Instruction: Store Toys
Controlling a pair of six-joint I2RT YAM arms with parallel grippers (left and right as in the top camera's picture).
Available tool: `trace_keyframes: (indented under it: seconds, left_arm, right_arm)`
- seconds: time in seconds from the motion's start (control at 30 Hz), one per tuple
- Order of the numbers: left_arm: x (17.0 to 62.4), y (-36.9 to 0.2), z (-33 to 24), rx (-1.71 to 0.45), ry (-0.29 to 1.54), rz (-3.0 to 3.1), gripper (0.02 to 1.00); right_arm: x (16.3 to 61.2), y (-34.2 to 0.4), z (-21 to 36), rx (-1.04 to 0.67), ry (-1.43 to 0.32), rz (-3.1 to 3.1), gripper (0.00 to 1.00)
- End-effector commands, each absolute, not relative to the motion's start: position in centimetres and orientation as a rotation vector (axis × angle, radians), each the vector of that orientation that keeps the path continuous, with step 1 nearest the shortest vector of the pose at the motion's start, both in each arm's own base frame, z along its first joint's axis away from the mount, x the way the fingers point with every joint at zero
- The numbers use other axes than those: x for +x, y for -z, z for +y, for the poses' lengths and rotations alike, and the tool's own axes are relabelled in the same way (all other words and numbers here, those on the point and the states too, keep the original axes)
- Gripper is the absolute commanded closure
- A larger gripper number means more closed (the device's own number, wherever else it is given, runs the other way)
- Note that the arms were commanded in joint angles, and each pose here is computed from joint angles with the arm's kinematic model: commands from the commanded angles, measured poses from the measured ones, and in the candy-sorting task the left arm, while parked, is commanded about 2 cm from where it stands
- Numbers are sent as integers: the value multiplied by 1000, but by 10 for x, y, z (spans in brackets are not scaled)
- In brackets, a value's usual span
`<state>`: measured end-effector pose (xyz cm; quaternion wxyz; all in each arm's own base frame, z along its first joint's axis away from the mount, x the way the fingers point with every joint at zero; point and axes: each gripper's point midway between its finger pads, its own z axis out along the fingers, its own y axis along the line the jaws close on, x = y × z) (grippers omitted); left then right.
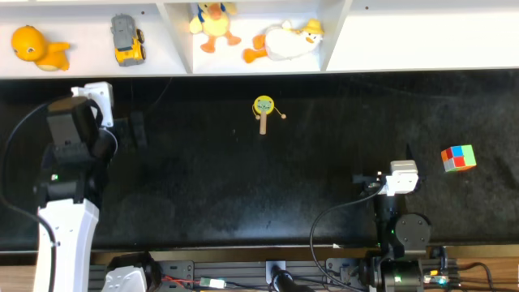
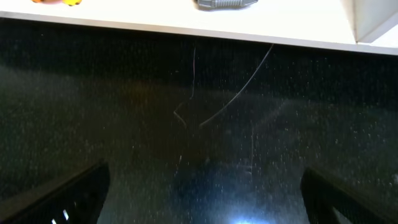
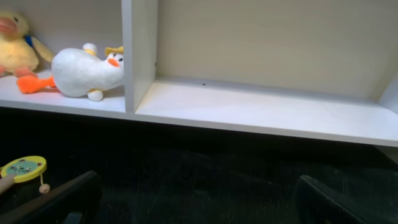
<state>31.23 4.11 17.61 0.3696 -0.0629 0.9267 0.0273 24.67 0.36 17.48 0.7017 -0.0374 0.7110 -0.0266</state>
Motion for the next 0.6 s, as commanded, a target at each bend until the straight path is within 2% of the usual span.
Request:
trace_keyframes:
  seconds: [0.03, 0.3, 0.6]
  left_arm:
    - [296, -178, 38, -184, -48, 2386, 20]
    - [293, -214, 31, -151, -25, 2204, 20]
    - [286, -243, 14, -47, 20, 1718, 20]
  right_arm:
    - [247, -172, 4, -81, 50, 1582, 5]
    - [247, -172, 4, -81, 50, 1582, 5]
    - [247, -172, 4, -81, 50, 1582, 5]
